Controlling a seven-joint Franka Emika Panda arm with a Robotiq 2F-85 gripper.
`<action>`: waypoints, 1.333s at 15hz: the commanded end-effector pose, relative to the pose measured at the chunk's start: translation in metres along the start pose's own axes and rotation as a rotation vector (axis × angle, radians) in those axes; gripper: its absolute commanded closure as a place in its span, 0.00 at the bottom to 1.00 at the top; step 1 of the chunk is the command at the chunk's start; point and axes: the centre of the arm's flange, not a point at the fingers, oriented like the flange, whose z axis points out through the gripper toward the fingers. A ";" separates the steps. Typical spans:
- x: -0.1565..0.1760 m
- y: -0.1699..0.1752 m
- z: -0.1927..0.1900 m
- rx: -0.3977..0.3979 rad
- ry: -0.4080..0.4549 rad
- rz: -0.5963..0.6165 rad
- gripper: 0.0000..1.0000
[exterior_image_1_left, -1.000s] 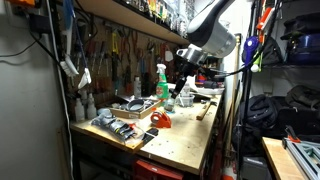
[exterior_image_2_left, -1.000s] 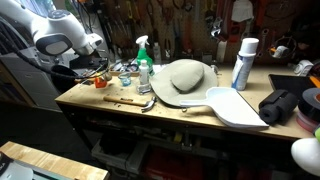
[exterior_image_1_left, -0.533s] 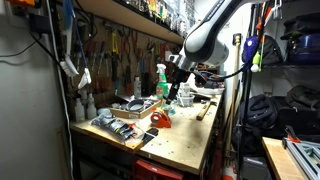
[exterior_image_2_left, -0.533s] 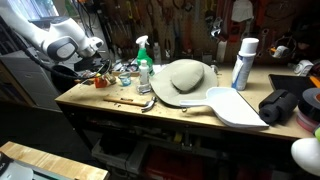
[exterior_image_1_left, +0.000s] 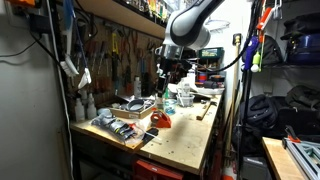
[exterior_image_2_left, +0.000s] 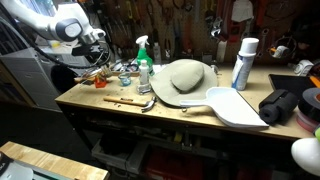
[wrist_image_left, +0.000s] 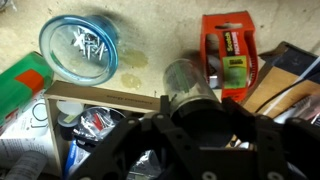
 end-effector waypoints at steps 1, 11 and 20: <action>0.004 0.000 -0.004 0.003 -0.004 0.004 0.45; 0.026 0.032 0.014 -0.018 0.013 0.198 0.70; 0.030 0.044 0.047 0.031 -0.030 0.251 0.70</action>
